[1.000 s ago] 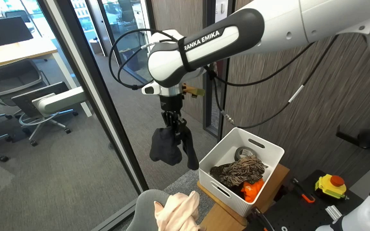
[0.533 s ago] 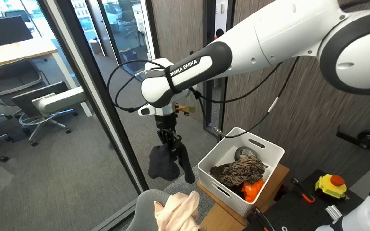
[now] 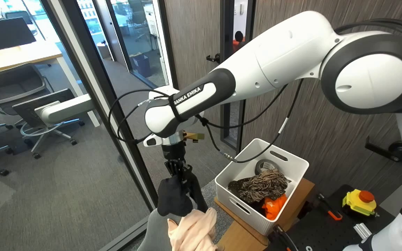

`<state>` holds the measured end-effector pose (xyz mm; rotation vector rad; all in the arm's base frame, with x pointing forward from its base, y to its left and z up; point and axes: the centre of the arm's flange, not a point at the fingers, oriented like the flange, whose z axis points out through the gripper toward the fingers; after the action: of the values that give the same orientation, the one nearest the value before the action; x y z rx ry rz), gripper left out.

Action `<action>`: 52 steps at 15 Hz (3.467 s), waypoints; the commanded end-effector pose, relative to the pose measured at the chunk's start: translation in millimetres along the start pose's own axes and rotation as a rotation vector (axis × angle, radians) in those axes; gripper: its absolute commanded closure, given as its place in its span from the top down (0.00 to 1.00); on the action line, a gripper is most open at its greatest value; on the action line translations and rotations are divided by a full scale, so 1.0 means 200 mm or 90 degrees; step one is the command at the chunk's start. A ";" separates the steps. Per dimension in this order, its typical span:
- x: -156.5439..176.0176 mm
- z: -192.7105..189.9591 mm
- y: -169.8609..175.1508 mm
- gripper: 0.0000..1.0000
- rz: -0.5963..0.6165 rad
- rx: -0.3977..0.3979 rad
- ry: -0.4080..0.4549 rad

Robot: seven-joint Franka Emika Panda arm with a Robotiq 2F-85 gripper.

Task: Pick up the black cloth from the box and put it on the headrest of the chair

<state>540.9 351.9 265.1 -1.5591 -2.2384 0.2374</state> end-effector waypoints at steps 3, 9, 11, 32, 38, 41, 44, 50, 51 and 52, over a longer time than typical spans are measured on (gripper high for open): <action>0.12 0.14 0.11 0.04 -0.033 0.045 0.024; 0.21 0.28 0.19 0.04 -0.037 0.066 0.029; 0.23 0.32 0.21 0.04 -0.036 0.071 0.031; 0.21 0.42 0.31 0.55 0.014 0.101 0.028; 0.20 0.41 0.31 1.00 0.028 0.113 0.026; 0.18 0.40 0.30 1.00 0.051 0.123 0.014; 0.06 0.35 0.23 1.00 0.149 0.120 -0.051; -0.20 0.12 -0.13 1.00 0.339 0.087 -0.120; -0.23 0.09 -0.19 1.00 0.373 0.079 -0.122; -0.25 0.04 -0.25 1.00 0.407 0.071 -0.123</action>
<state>550.3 326.7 217.2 -2.0481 -1.8426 0.6744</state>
